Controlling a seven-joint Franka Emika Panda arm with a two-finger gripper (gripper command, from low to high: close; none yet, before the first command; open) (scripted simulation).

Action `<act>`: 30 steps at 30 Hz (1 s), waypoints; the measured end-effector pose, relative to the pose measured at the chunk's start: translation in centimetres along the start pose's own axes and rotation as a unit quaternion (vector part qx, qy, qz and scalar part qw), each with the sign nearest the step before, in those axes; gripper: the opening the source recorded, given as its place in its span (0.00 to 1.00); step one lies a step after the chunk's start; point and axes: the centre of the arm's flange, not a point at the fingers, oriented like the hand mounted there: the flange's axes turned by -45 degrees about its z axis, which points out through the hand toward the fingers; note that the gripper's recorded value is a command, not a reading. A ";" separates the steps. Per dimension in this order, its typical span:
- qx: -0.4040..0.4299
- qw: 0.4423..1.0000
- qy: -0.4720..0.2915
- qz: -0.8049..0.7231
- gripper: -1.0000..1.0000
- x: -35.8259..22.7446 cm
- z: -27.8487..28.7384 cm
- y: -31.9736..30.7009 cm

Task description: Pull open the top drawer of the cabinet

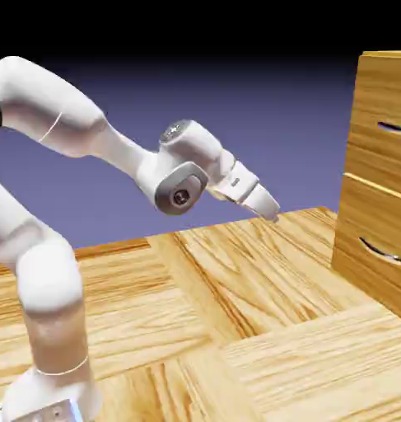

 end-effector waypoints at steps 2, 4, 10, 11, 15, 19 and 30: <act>0.008 0.999 0.008 0.035 0.50 1.6 0.3 0.9; 0.015 0.997 0.015 0.069 0.50 3.2 0.7 1.8; 0.033 0.984 0.038 0.169 0.50 7.1 2.1 4.6; 0.036 0.981 0.042 0.185 0.50 7.7 2.3 5.1; 0.045 0.966 0.058 0.247 0.50 9.9 3.5 6.8; 0.054 0.948 0.075 0.306 0.50 11.7 4.7 8.3; 0.075 0.883 0.127 0.445 0.50 15.9 8.3 11.0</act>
